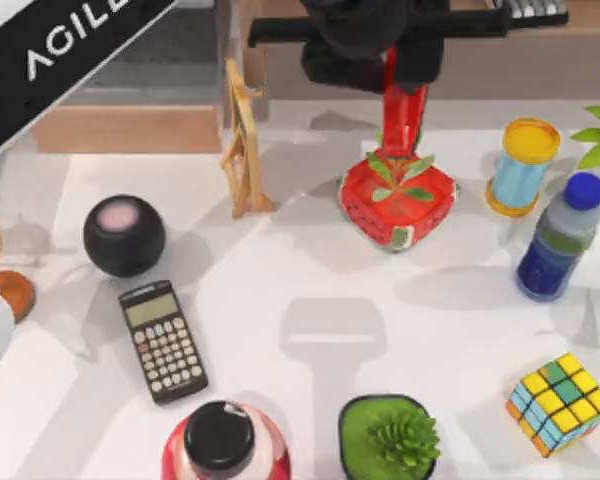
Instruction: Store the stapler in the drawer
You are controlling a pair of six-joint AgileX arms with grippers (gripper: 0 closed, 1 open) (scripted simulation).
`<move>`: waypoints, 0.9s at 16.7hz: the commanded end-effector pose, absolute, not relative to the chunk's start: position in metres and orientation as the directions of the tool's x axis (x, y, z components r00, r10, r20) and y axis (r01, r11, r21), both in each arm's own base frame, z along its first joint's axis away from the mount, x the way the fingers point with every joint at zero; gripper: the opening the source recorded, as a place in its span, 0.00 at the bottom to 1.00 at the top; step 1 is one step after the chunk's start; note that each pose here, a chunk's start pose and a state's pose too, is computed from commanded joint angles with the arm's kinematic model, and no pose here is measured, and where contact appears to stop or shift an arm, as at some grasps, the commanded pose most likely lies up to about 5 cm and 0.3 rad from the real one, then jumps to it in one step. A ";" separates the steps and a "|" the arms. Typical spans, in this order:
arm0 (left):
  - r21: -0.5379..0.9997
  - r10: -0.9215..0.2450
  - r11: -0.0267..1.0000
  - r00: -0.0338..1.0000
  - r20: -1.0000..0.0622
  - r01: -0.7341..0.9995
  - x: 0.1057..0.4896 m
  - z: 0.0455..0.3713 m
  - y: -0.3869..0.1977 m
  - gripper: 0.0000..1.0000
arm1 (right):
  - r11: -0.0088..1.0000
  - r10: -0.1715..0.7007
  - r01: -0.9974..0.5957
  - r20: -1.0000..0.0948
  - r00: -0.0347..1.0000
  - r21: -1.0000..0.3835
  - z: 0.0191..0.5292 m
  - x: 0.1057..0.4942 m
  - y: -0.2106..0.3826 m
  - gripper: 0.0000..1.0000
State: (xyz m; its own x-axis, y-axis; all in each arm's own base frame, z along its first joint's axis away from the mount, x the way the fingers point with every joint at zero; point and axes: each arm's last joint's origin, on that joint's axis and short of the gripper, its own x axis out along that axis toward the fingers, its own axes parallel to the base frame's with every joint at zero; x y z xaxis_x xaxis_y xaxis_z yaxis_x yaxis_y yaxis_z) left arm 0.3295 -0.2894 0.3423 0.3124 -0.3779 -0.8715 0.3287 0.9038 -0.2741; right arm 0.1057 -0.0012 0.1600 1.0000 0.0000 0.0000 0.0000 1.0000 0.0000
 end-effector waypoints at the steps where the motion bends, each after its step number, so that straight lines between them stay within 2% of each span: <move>1: -0.268 -0.394 0.894 0.350 -0.850 0.358 0.333 0.362 -0.273 0.00 | 1.000 0.000 0.000 0.000 1.000 0.000 0.160 0.106 -0.001 1.00; 4: -0.199 -0.377 0.895 0.437 -0.817 0.400 0.350 0.399 -0.219 0.00 | 1.000 0.000 0.000 0.000 1.000 0.000 0.160 0.106 -0.001 1.00; 7: -0.097 -0.283 0.920 0.471 -0.835 0.380 0.376 0.406 -0.160 0.00 | 1.000 0.000 0.000 0.000 1.000 0.000 0.160 0.106 -0.001 1.00; 10: -0.005 -0.153 0.949 0.444 -0.883 0.316 0.406 0.393 -0.092 0.00 | 1.000 0.000 0.000 0.000 1.000 0.000 0.160 0.106 -0.001 1.00; 15: 0.075 0.020 0.983 0.309 -0.951 0.166 0.446 0.342 0.036 0.00 | 1.000 0.000 0.000 0.000 1.000 0.000 0.160 0.106 -0.001 1.00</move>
